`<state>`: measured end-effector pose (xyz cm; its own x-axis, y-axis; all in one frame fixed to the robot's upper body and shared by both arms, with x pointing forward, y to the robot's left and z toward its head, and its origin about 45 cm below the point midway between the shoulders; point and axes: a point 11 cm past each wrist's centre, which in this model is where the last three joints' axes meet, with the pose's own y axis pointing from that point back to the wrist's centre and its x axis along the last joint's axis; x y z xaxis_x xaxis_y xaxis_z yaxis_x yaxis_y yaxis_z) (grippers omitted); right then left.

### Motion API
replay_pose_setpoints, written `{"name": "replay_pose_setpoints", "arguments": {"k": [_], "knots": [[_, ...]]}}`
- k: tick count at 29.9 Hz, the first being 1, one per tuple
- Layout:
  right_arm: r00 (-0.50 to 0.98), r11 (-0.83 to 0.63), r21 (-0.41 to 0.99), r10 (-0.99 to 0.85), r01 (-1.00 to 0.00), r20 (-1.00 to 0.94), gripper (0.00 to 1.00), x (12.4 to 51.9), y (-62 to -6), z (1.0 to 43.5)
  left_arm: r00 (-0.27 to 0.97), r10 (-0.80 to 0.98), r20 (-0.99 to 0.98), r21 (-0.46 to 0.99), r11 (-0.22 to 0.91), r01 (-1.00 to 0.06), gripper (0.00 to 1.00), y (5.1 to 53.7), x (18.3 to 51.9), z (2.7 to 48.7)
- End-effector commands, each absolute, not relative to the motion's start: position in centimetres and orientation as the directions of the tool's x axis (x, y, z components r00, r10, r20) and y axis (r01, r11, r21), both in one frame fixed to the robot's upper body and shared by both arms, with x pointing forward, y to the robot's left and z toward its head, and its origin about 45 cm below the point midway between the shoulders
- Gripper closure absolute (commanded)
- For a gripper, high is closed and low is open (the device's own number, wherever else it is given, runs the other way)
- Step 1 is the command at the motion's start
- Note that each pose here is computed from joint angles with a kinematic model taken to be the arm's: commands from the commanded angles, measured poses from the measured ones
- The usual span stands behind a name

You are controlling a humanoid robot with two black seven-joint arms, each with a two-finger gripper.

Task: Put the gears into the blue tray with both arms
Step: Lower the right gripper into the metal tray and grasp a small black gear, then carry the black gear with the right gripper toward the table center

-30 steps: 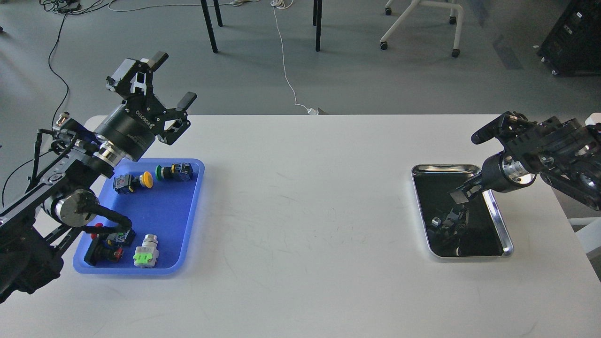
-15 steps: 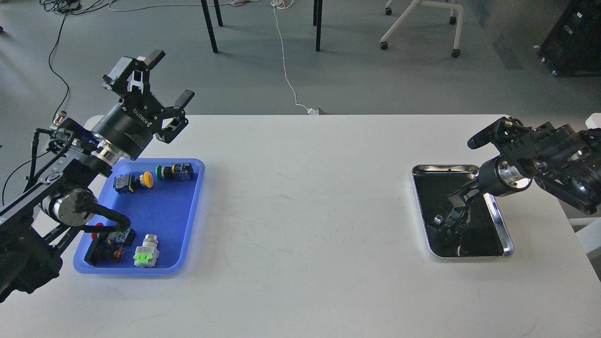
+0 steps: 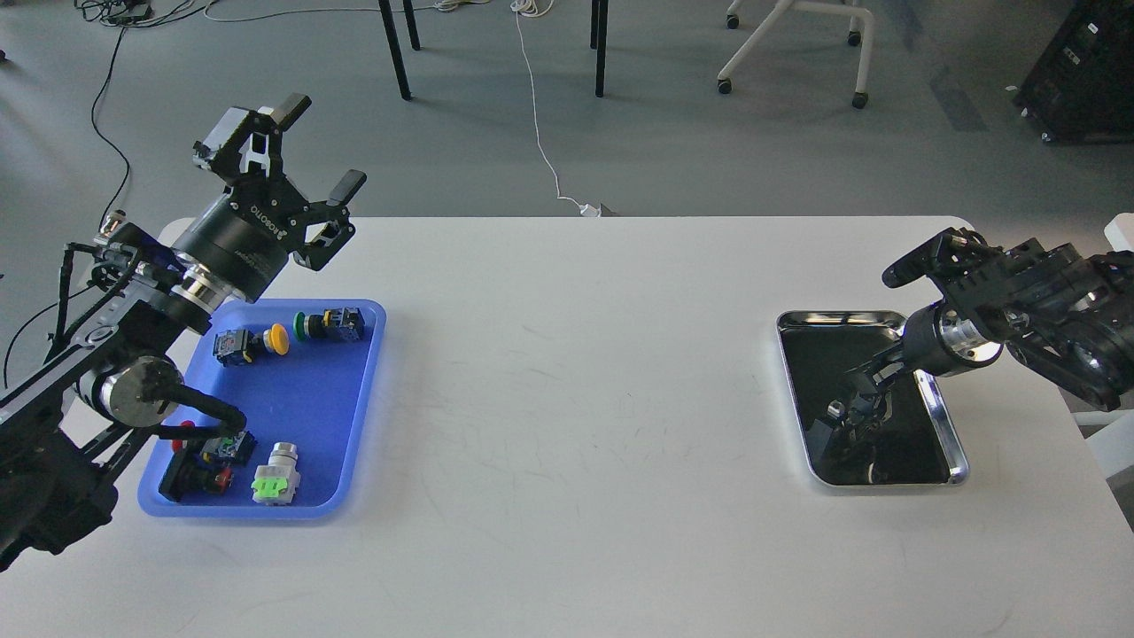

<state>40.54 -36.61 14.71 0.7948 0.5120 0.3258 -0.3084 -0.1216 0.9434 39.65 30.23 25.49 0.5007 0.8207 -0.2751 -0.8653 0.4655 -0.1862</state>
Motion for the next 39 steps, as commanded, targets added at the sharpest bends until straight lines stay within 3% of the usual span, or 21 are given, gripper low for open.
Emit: {"name": "replay_pose_setpoints", "arguments": {"k": [1, 9, 18, 22, 28, 39], "knots": [[0.794, -0.121, 0.943, 0.511, -0.311, 0.328, 0.46, 40.61, -36.57, 14.62, 0.500, 0.821, -0.276, -0.186, 0.465, -0.866, 0.02, 30.25, 39.64, 25.46], [0.793, -0.119, 0.941, 0.512, -0.316, 0.331, 0.46, 40.88, -36.31, 14.55, 0.499, 0.822, -0.274, -0.185, 0.465, -0.866, 0.02, 30.30, 39.64, 25.47], [0.797, -0.115, 0.944, 0.510, -0.309, 0.323, 0.58, 40.63, -36.42, 14.11, 0.498, 0.822, -0.277, -0.186, 0.462, -0.867, 0.02, 30.38, 39.64, 25.51], [0.799, -0.115, 0.945, 0.509, -0.307, 0.321, 0.70, 40.57, -36.45, 14.04, 0.499, 0.821, -0.277, -0.187, 0.463, -0.866, 0.02, 30.34, 39.63, 25.53], [0.799, -0.116, 0.944, 0.508, -0.308, 0.323, 0.79, 40.60, -36.45, 14.11, 0.499, 0.821, -0.277, -0.187, 0.463, -0.866, 0.02, 30.34, 39.63, 25.53], [0.793, -0.128, 0.938, 0.505, -0.322, 0.341, 0.83, 41.05, -36.18, 14.94, 0.501, 0.819, -0.279, -0.194, 0.463, -0.865, 0.02, 30.52, 39.69, 25.82]]}}
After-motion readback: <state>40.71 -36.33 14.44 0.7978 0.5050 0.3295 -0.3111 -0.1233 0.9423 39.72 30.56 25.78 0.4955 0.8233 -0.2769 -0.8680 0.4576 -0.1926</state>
